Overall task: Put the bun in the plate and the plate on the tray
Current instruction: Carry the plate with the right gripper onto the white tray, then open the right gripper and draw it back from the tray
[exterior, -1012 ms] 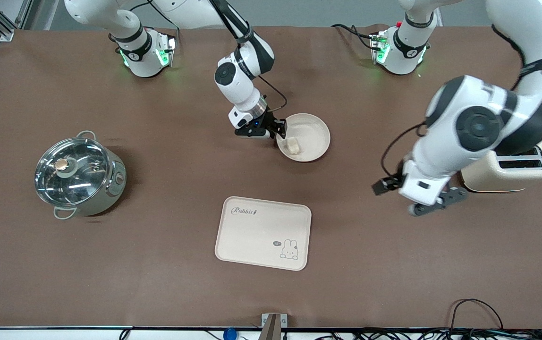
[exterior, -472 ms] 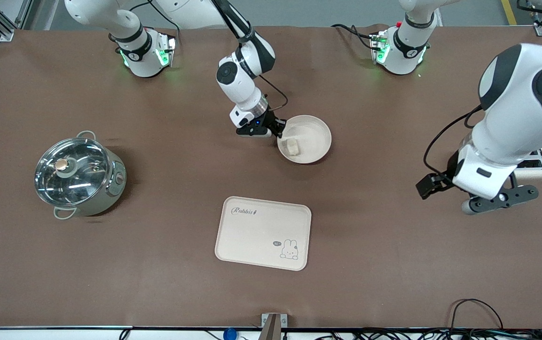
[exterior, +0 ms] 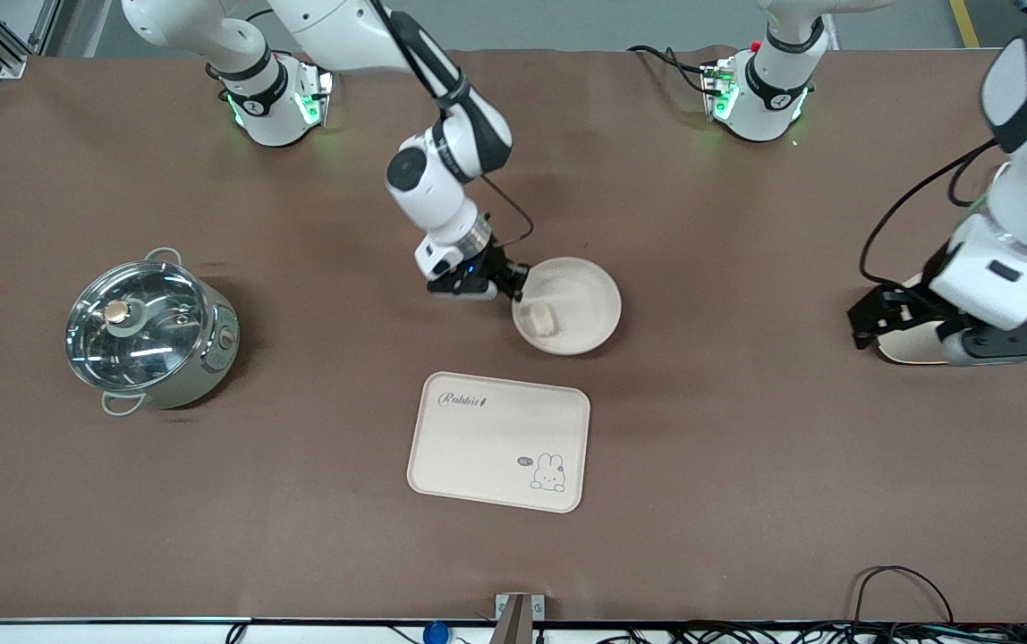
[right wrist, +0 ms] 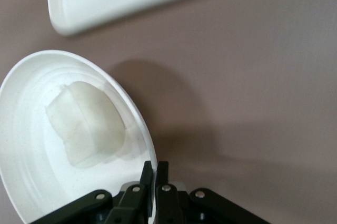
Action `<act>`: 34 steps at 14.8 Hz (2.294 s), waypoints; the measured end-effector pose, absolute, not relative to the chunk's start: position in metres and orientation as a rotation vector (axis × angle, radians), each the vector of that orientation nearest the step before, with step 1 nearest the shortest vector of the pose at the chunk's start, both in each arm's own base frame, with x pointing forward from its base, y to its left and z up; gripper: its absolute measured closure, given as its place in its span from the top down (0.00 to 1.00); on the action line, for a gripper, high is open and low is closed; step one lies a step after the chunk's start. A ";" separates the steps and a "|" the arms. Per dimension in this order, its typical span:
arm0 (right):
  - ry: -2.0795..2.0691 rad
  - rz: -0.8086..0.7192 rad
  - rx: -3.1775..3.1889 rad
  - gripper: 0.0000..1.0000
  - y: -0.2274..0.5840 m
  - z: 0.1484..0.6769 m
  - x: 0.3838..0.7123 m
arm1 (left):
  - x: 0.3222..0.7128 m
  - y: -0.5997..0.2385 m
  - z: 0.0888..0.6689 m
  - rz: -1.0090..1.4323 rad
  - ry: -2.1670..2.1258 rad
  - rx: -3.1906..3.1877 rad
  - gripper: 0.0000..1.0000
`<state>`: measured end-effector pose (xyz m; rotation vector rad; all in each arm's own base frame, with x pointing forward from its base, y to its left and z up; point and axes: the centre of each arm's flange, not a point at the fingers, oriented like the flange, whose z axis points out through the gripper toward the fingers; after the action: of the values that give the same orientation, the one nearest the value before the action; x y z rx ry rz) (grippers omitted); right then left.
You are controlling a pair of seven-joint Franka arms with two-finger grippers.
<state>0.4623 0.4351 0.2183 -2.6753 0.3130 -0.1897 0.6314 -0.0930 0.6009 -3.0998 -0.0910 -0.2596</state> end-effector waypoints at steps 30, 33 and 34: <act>0.015 -0.038 -3.100 1.00 0.030 0.488 0.703 | 0.583 -0.073 0.610 0.049 -0.154 -3.159 1.00; 0.042 -0.080 -3.092 1.00 0.000 0.550 0.655 | 0.583 -0.082 0.609 0.052 -0.131 -3.161 1.00; 0.045 -0.086 -3.096 1.00 -0.009 0.563 0.638 | 0.583 -0.082 0.608 0.053 -0.131 -3.161 1.00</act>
<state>0.6378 -0.0086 0.5634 -3.0962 0.0448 -0.0861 0.5832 -0.0819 0.6083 -3.1610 -0.1306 0.0534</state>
